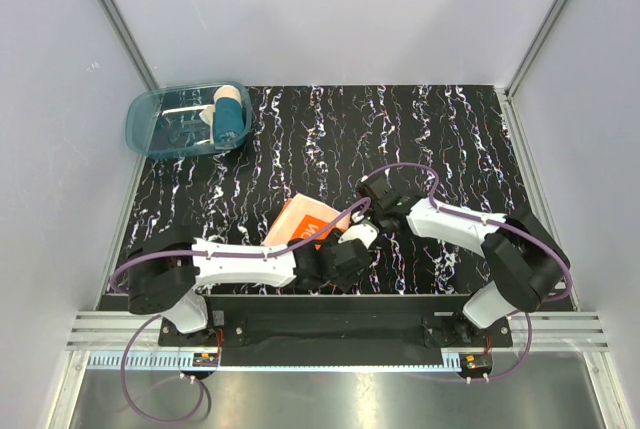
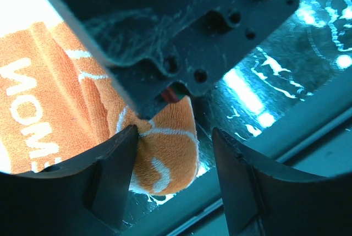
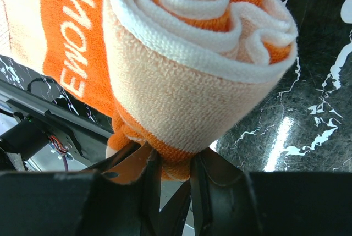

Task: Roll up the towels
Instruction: Roll the towel

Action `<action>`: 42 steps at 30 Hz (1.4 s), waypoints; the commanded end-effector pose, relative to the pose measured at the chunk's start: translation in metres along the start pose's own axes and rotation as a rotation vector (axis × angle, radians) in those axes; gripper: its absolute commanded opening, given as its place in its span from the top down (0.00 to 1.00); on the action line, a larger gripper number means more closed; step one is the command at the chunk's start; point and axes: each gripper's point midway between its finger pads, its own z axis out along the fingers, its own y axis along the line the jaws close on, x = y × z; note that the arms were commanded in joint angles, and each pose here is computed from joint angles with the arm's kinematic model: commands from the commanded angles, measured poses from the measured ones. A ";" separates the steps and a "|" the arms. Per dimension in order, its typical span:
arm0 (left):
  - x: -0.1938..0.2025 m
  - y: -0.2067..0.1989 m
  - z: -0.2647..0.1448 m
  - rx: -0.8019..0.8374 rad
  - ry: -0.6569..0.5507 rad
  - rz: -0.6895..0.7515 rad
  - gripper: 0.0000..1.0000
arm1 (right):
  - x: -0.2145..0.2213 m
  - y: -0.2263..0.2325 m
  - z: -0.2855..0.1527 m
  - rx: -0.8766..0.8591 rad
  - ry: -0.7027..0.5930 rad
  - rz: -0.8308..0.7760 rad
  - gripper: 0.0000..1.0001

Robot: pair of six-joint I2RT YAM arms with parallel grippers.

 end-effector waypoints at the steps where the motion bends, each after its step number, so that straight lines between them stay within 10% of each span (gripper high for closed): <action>1: 0.011 0.013 0.008 -0.082 0.020 0.004 0.37 | 0.005 0.000 -0.002 0.028 0.018 -0.018 0.76; 22: 0.092 0.044 0.023 -0.200 0.218 0.027 0.75 | 0.004 0.003 -0.020 0.047 0.020 -0.052 0.75; 26: 0.092 0.038 0.023 -0.149 0.225 0.030 0.81 | -0.001 -0.006 -0.027 0.087 -0.008 -0.041 0.60; 30: 0.081 0.028 0.019 -0.071 0.213 -0.009 0.81 | -0.008 -0.023 -0.038 0.160 -0.038 -0.019 0.20; 42: 0.040 0.019 0.003 0.134 0.135 -0.154 0.84 | -0.065 -0.066 -0.121 0.285 -0.337 0.099 0.09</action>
